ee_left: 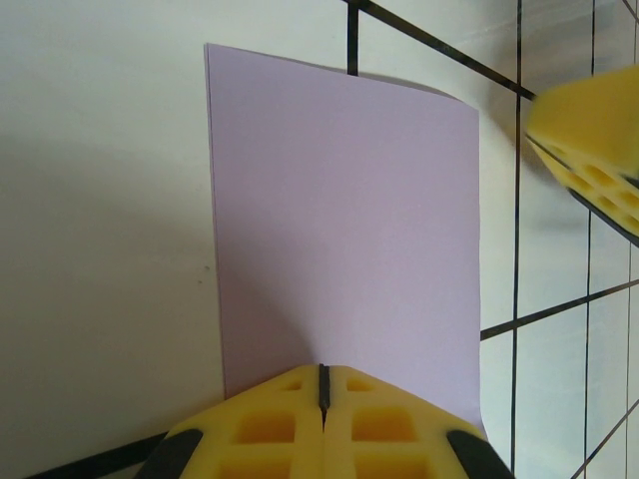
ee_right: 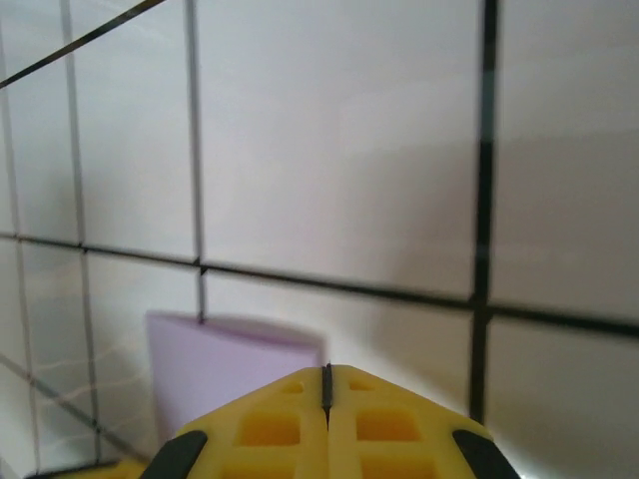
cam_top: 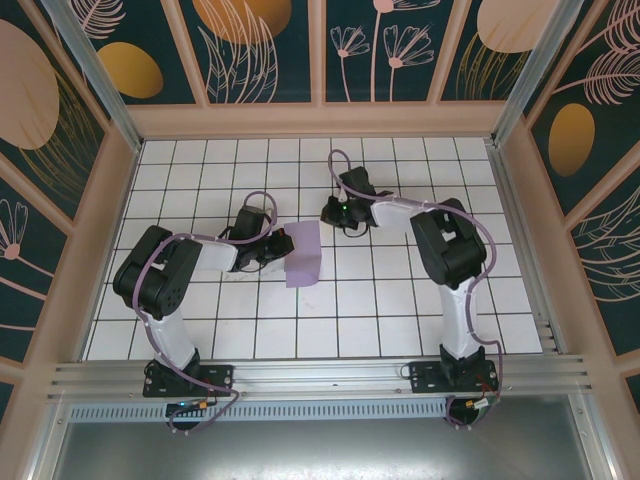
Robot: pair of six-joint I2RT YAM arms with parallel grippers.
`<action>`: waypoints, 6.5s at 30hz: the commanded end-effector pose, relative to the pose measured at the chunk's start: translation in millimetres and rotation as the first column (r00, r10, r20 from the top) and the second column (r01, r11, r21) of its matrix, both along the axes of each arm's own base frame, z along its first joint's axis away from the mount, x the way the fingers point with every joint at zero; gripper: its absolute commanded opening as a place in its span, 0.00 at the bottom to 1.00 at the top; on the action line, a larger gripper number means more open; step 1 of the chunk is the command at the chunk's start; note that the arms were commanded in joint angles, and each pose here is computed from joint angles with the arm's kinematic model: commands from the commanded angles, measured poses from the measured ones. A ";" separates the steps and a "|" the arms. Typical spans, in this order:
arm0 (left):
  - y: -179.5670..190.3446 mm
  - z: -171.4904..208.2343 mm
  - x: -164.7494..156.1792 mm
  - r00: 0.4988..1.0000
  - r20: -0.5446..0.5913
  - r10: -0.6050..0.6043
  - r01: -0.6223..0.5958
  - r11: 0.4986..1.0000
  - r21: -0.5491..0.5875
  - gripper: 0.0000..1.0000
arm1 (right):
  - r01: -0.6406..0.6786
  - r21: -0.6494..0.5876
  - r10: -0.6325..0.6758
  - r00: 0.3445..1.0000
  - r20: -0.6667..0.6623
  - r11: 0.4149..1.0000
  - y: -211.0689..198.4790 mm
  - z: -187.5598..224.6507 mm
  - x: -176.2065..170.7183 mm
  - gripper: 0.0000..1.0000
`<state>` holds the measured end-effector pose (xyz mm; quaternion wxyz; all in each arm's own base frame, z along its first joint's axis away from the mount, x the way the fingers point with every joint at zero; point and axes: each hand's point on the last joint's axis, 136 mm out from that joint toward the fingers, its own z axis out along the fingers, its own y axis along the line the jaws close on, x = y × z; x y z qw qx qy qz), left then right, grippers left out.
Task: Fold a paper plane with a square sheet of paper (pick it up from the middle)
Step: Fold the square sheet of paper in half at the center of the table.
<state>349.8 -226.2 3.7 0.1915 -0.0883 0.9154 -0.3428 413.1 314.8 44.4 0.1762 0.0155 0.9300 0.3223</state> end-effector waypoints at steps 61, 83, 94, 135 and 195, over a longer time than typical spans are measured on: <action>89.3 -107.9 -95.9 0.921 -0.350 0.172 -0.010 0.907 0.421 0.00 | -0.306 0.033 0.305 0.928 -0.215 0.952 20.4 -50.1 -147.7 0.00; 92.1 -109.8 -98.8 0.919 -0.353 0.177 -0.009 0.902 0.431 0.00 | -0.383 0.070 0.387 0.921 -0.049 0.921 7.0 5.1 -152.8 0.00; 91.5 -109.3 -99.4 0.919 -0.354 0.177 -0.010 0.905 0.426 0.00 | -0.417 0.048 0.420 0.896 -0.147 0.908 23.0 -32.9 -164.1 0.00; -43.7 54.3 6.3 0.983 0.029 -0.179 0.180 0.981 -0.067 0.19 | -0.029 0.211 0.062 0.986 -0.153 0.977 15.9 9.4 -94.4 0.00; -26.4 -33.1 15.2 0.985 -0.157 -0.072 0.094 0.986 0.137 0.00 | -0.223 0.072 0.234 0.906 -0.352 0.972 11.7 -36.1 -215.1 0.00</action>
